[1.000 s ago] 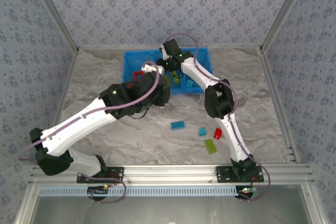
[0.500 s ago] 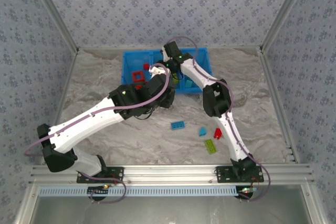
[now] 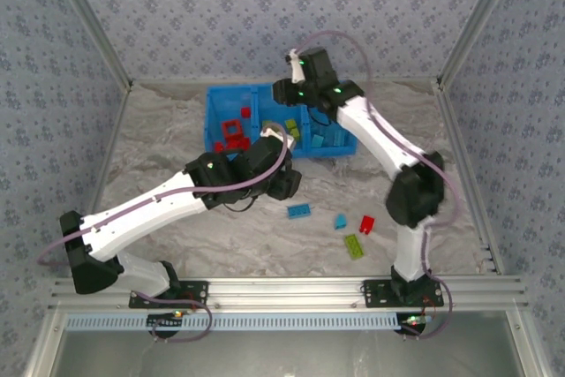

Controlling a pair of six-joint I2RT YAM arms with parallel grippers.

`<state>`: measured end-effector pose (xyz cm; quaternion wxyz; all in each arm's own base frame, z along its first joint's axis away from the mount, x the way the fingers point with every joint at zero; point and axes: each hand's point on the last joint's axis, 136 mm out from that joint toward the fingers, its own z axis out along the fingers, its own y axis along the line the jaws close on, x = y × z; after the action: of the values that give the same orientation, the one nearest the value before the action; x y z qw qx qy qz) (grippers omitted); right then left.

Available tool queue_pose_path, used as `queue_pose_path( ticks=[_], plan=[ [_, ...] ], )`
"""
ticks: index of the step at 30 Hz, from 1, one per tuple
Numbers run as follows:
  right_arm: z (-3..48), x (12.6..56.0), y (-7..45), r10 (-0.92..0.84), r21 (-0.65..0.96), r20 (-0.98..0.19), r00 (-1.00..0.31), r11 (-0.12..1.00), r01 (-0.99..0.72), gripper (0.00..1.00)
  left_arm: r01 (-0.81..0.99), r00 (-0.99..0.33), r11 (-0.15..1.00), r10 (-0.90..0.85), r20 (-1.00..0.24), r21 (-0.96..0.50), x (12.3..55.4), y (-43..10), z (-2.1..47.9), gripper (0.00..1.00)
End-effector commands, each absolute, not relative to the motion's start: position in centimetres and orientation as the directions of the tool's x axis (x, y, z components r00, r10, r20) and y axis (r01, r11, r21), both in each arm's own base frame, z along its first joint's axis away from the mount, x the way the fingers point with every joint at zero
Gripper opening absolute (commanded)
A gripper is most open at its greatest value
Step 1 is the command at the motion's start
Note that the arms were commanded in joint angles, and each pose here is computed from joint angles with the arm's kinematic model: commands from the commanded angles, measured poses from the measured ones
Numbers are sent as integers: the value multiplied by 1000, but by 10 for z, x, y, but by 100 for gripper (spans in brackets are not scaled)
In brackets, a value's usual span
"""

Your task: Sort the legos into containers by color

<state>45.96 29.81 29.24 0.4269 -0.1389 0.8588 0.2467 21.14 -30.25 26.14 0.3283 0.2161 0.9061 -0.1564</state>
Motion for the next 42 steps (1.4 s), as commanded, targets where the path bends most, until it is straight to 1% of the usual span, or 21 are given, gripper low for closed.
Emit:
queue_pose_path(
  ticks=[1, 2, 8, 9, 12, 15, 18, 20, 22, 27, 29, 31, 36, 38, 42],
  plan=[
    [316, 422, 269, -6, 270, -845, -535, 858, -437, 40, 596, -667, 779, 346, -660, -194, 200, -306, 262, 64],
    [321, 403, 258, 2, 272, -849, -528, 859, -434, 40, 604, -665, 772, 353, -658, -196, 200, -304, 259, 64],
    [308, 293, 215, -29, 256, -834, -552, 865, -431, 41, 631, -659, 749, 379, -650, -204, 199, -297, 243, 64],
    [288, 276, 206, -55, 242, -810, -584, 876, -418, 41, 632, -662, 746, 380, -646, -208, 198, -297, 240, 64],
    [272, 235, 177, -72, 211, -782, -619, 904, -371, 41, 637, -686, 725, 380, -620, -260, 192, -306, 229, 64],
    [263, 208, 150, -60, 198, -765, -642, 926, -322, 41, 654, -687, 691, 371, -625, -309, 185, -327, 224, 64],
    [268, 187, 139, -41, 225, -770, -637, 917, -330, 42, 620, -736, 697, 356, -576, -361, 181, -348, 207, 64],
    [278, 174, 143, -51, 256, -769, -637, 888, -381, 44, 592, -768, 705, 347, -538, -390, 176, -364, 196, 63],
    [291, 163, 149, -67, 288, -772, -632, 849, -443, 46, 538, -811, 737, 321, -490, -409, 173, -379, 186, 62],
    [330, 137, 156, -124, 306, -811, -572, 744, -594, 49, 239, -962, 859, 146, -232, -452, 166, -402, 141, 63],
    [348, 127, 156, -134, 303, -831, -540, 706, -641, 51, 181, -978, 871, 111, -176, -456, 158, -416, 133, 63],
    [355, 117, 155, -161, 294, -836, -524, 675, -676, 52, 128, -988, 883, 74, -135, -452, 152, -430, 127, 65],
    [353, 110, 148, -173, 286, -835, -522, 673, -682, 53, 25, -1000, 884, 22, -12, -468, 136, -456, 108, 67],
    [354, 109, 146, -159, 293, -839, -521, 675, -677, 53, 69, -998, 880, 57, -40, -470, 138, -468, 111, 67],
    [356, 107, 142, -130, 303, -849, -511, 674, -674, 53, 267, -960, 895, 213, -184, -356, 154, -483, 127, 67]
  ],
)
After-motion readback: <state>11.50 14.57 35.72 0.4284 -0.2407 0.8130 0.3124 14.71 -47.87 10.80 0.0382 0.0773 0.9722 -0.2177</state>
